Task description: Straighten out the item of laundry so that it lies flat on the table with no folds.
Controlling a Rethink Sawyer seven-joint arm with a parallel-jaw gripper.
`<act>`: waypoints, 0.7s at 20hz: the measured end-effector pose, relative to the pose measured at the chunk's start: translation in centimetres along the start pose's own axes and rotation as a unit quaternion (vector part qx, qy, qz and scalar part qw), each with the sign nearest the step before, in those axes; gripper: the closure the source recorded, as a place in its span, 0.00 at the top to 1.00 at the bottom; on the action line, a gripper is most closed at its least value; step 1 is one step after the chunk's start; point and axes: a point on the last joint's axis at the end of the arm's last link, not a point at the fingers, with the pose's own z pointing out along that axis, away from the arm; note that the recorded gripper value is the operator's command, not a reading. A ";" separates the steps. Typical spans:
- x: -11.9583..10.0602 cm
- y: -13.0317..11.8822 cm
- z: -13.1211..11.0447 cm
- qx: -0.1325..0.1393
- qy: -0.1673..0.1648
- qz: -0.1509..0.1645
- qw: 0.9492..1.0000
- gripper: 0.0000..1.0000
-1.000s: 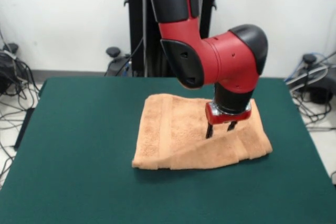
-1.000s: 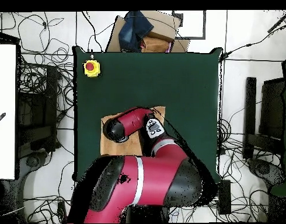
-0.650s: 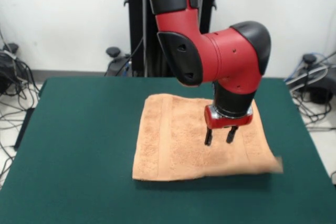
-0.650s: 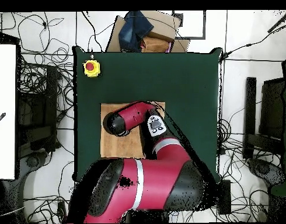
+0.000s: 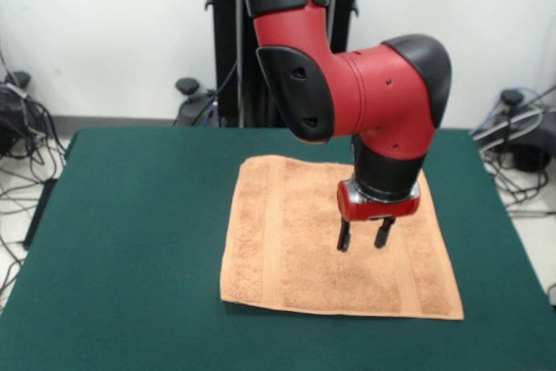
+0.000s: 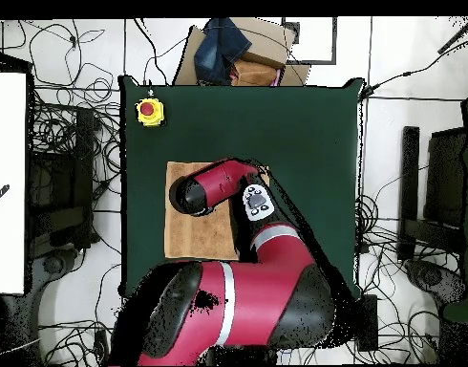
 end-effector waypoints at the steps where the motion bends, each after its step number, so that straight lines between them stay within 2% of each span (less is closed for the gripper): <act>1: -0.1 -0.1 0.0 0.000 -0.001 0.001 1.000 1.00; 11: -0.6 -0.3 -0.3 0.002 -0.005 0.002 1.000 1.00; 14: -1.3 -0.2 -1.0 -0.003 -0.004 0.008 1.000 1.00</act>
